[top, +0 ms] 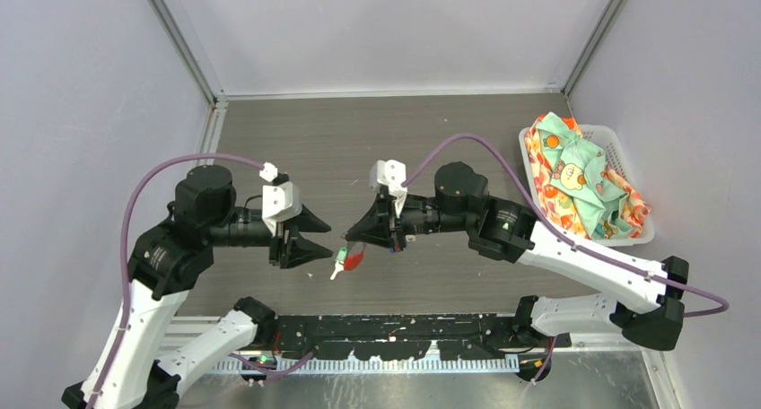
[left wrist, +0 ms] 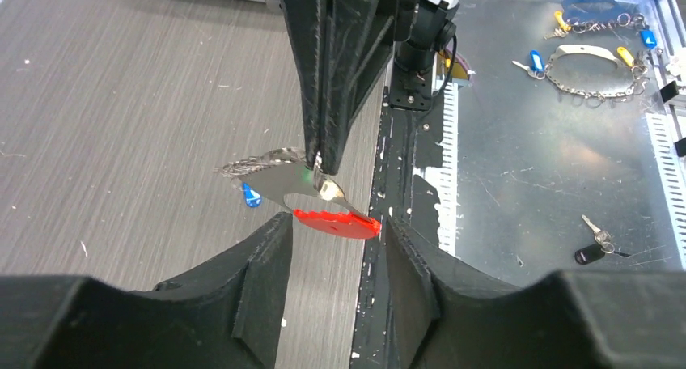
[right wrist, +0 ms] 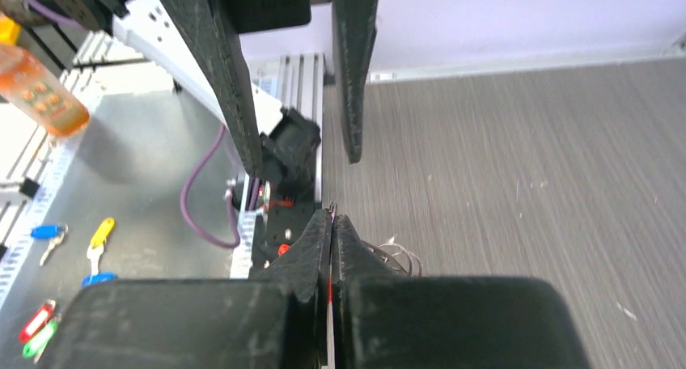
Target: Put the keys on the keyring
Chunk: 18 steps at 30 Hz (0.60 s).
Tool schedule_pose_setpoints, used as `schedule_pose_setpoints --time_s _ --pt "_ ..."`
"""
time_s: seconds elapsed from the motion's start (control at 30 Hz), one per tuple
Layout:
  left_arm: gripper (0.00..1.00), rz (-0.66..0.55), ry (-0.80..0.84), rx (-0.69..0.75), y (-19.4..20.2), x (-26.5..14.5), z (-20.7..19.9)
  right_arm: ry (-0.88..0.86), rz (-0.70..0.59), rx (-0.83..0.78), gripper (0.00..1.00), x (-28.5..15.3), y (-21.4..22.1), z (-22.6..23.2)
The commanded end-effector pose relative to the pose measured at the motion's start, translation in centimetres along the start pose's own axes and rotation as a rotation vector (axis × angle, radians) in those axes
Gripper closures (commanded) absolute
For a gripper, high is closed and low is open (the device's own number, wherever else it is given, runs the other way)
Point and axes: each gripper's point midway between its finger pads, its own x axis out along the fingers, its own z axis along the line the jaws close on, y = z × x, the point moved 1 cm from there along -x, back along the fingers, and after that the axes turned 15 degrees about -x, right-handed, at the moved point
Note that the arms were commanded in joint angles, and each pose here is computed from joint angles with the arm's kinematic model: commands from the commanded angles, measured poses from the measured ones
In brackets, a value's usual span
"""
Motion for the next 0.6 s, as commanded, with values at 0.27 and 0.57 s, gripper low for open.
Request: schedule_pose_setpoints --time_s 0.27,0.57 --pt "0.58 -0.073 0.042 -0.005 -1.0 0.41 -0.61 0.052 -0.433 0.002 0.99 -1.4 -7.38 -0.1" --pt "0.62 -0.105 0.061 -0.012 -1.55 0.31 -1.16 0.01 -0.463 0.022 0.99 -0.83 -7.36 0.38"
